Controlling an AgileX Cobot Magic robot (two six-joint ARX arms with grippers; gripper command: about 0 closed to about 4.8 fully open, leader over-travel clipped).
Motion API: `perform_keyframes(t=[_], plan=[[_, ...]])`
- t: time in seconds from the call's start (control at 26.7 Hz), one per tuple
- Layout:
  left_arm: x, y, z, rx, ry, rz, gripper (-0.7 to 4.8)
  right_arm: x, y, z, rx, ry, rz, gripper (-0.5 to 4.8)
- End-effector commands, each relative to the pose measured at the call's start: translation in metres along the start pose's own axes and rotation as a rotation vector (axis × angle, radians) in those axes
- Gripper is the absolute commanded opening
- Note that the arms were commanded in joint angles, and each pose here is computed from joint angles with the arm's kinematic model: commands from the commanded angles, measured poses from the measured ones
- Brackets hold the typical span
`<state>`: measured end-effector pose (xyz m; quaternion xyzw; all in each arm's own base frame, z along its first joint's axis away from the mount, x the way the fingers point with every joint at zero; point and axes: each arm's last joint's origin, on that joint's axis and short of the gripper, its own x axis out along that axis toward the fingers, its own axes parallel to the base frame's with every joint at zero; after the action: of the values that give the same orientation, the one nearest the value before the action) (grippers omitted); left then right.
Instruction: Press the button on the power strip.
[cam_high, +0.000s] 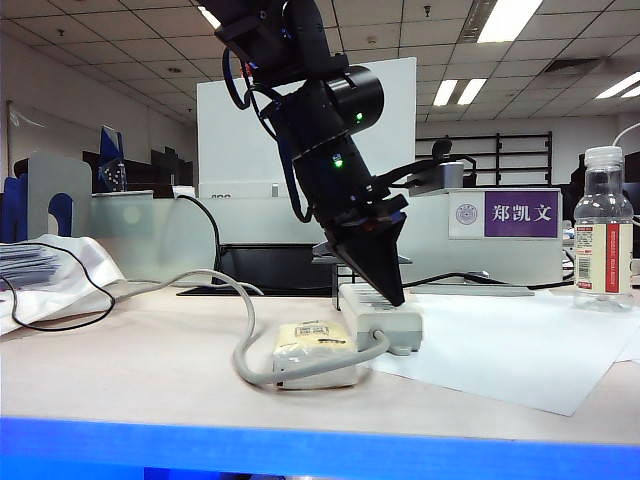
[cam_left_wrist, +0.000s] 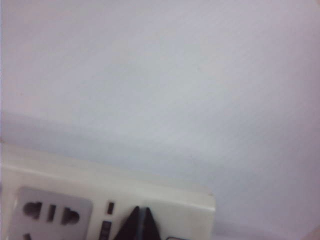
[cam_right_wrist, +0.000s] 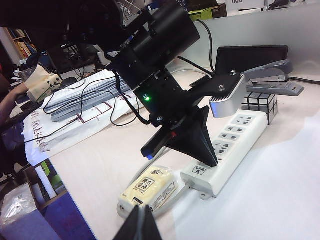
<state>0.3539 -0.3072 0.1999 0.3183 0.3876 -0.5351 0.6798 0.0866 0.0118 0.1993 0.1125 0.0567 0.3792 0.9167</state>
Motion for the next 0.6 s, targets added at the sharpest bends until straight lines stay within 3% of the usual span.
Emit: perform_keyframes(t=[0.04, 0.26, 0.6], plan=[[-0.005, -0.001, 0.004, -0.022, -0.026, -0.045, -0.05, 0.0, 0.001, 0.001, -0.021, -0.004, 0.004, 0.04], [-0.022, 0.001, 0.008, -0.005, -0.035, 0.011, -0.05, 0.0, 0.001, 0.001, -0.024, -0.003, 0.004, 0.03], [-0.024, 0.005, 0.0, 0.003, 0.008, 0.004, -0.05, 0.0, 0.0, 0.001, -0.032, -0.004, 0.0, 0.03]])
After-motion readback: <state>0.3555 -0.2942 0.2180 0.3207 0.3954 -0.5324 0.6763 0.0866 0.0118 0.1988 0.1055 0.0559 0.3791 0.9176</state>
